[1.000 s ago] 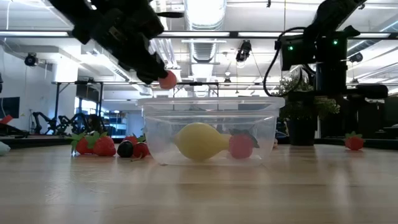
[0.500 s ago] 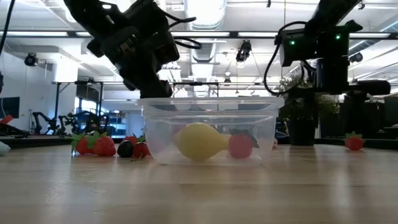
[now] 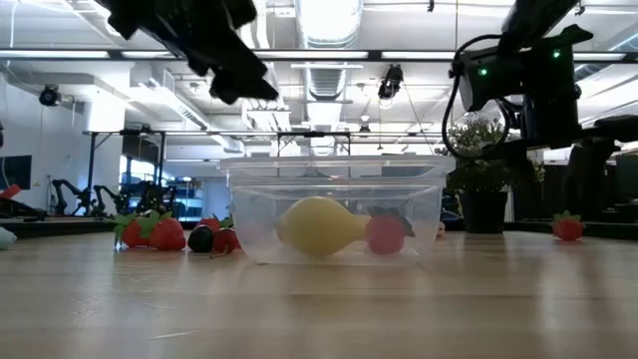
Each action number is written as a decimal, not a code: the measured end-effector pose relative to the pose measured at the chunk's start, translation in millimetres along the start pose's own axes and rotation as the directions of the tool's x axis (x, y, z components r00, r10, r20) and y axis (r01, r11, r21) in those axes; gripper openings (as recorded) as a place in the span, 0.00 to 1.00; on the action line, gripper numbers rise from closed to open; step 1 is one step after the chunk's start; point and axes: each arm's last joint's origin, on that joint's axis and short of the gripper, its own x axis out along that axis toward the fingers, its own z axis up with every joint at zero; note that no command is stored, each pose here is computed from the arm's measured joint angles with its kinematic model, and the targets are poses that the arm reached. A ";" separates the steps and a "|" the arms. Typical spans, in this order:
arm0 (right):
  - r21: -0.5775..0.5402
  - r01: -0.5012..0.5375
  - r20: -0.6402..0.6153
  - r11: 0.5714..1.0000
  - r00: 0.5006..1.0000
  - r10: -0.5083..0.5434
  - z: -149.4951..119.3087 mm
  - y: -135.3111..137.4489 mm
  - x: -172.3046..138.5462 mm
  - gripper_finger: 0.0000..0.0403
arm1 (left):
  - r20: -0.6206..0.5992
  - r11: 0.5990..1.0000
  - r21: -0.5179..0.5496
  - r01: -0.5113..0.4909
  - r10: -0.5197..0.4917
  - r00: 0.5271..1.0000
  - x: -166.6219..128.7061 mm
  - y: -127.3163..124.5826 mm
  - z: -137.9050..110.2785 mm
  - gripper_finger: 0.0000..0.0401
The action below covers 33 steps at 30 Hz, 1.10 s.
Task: Pick and placing Produce into tupperware
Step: Put the red strawberry into the transparent container
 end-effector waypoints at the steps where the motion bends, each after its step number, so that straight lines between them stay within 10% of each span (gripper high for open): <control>1: 0.001 0.008 0.001 1.000 1.000 -0.008 -0.1 -1.1 1.7 0.64 | 0.001 1.000 0.000 -0.012 0.012 1.000 -4.5 -0.4 0.4 0.64; 33: 0.109 -0.006 0.021 0.994 1.000 0.004 -8.7 -13.4 39.7 0.58 | 0.077 0.980 -0.004 -0.200 0.199 0.977 -58.3 -2.4 4.8 0.61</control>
